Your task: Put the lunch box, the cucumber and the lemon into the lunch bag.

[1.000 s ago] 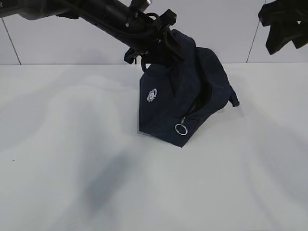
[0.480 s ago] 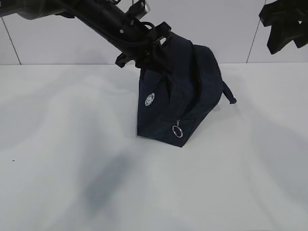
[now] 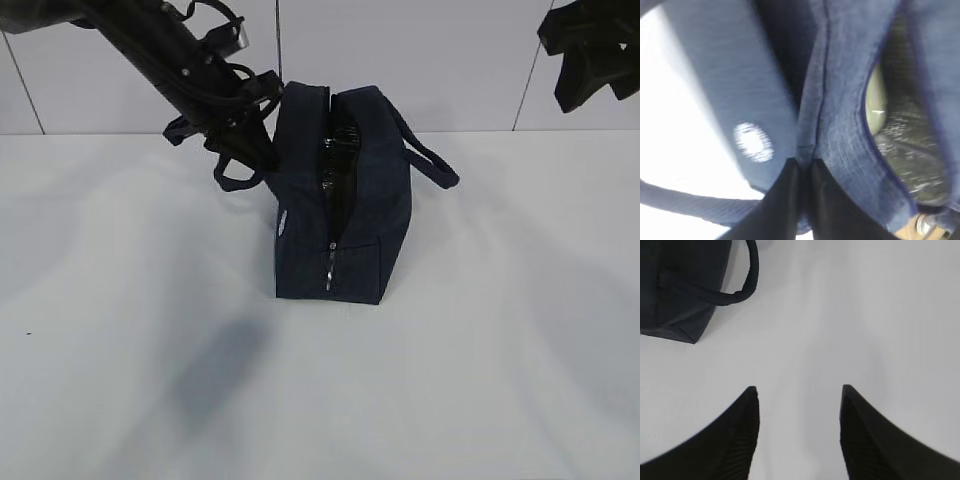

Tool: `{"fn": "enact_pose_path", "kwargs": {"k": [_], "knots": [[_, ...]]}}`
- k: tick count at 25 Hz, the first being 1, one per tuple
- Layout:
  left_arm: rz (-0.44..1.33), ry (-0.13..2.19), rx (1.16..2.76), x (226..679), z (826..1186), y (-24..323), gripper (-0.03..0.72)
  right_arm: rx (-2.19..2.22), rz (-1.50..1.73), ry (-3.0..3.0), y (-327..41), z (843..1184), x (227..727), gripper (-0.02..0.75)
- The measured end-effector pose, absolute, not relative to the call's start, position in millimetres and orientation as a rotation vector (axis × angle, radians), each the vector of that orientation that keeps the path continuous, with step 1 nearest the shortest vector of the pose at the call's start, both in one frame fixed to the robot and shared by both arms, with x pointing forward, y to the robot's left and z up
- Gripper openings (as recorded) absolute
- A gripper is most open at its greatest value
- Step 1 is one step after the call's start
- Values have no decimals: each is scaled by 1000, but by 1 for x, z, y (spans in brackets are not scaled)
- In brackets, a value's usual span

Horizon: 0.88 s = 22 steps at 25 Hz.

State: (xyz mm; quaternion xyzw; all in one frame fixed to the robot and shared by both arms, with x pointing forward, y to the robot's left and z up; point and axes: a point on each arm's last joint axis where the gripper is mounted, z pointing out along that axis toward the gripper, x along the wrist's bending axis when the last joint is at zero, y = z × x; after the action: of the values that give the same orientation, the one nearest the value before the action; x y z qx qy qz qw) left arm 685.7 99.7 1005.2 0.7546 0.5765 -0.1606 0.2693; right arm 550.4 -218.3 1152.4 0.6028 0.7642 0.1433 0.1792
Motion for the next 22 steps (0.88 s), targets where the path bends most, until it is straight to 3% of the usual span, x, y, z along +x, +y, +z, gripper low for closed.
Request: {"fn": "enact_pose_path", "kwargs": {"k": [10,18,22], "knots": [[-512,1562,1963,686,1009,99,32,1705,405,2160,-218,1152,550,390],[-591,1546,1892,685,1013,95,319,1701,399,2157,-219,1152,551,390],[-654,1537,1815,687,1018,96,353,1693,386,2150,-220,1153,551,390]]}}
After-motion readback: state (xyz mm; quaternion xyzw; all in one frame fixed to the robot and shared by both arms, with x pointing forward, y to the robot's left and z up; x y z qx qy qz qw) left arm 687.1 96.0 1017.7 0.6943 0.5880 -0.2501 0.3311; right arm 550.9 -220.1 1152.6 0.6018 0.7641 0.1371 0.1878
